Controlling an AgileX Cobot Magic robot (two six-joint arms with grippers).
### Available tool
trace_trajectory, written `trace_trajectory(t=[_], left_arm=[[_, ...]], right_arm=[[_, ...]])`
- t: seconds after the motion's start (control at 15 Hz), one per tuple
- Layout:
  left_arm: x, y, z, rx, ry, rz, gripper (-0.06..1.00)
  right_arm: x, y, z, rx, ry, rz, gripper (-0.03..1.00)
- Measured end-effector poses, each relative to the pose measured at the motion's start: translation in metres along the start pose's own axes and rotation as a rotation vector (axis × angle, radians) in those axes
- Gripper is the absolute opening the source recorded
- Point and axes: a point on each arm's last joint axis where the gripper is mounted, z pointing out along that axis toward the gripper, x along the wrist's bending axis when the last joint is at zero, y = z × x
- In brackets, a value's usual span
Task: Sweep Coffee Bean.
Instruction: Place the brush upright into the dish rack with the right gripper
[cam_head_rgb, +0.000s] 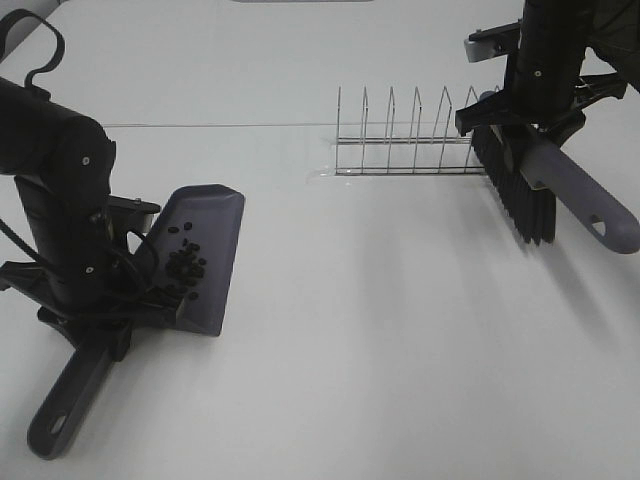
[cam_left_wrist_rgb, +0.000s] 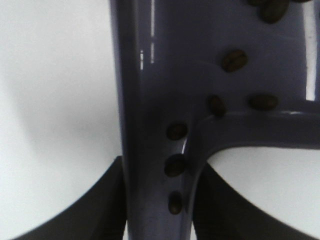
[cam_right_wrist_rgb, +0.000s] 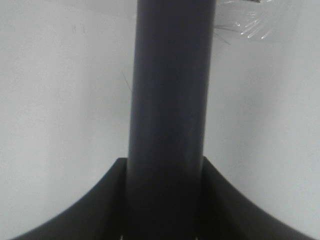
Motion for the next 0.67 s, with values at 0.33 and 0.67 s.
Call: trace_trajectory(t=[0.33,0.67], left_arm=[[0.000,0.000,0.000,0.001,0.000,0.001,0.35],[0.000,0.000,0.000,0.000,0.000,0.001,0.35]], right_arm=[[-0.015,0.014,0.001,-0.028,0.014,0.024,0.38],[-0.026,0.026,0.010,-0.039,0.071,0.029,0.38]])
